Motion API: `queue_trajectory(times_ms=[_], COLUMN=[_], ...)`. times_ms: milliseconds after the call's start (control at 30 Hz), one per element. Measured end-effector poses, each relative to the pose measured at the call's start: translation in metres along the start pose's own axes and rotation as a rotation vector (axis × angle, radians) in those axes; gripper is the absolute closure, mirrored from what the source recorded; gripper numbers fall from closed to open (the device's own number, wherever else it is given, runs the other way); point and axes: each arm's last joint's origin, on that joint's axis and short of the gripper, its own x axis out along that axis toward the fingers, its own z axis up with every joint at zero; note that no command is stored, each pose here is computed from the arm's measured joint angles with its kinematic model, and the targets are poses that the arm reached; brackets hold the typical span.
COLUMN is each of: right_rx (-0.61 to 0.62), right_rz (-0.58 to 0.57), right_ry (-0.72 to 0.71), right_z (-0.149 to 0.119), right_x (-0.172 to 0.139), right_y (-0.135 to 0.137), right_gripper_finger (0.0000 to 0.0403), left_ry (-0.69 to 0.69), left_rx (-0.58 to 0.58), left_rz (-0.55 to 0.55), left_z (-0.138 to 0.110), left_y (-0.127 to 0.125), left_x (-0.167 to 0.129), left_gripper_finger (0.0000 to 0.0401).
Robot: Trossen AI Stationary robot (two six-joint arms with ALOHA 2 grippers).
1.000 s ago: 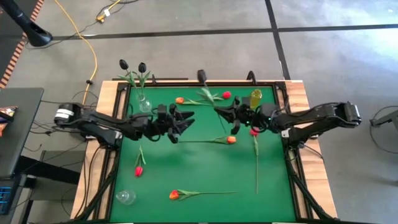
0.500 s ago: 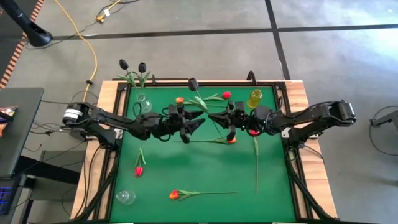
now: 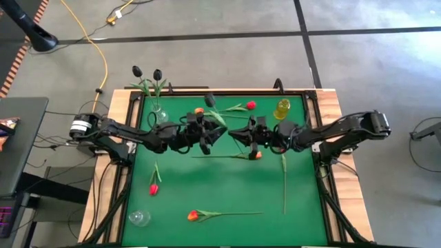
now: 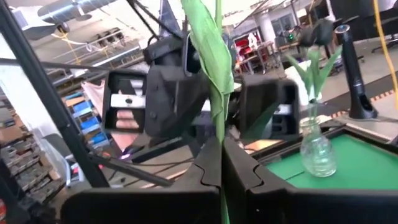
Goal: Sort flowers into vase by color
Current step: Put the black flower into the top transparent vase
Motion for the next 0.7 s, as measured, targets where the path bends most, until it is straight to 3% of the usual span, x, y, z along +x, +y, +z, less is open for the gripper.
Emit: queue_trajectory(times_ms=[333,700], right_rx=[-0.012,-0.023], right_rz=[0.014,0.009], right_ry=[-0.030,-0.031], right_z=[-0.003,-0.001], right_x=[0.018,0.017], right_y=[0.003,0.002], right_gripper_finger=[0.0380,0.0380], left_ry=[0.023,0.036], left_rx=[0.003,-0.025], left_rz=[0.006,-0.017], left_z=[-0.002,-0.002], left_y=[0.001,0.000], left_x=[0.000,0.000], left_gripper_finger=[0.0219,0.0294])
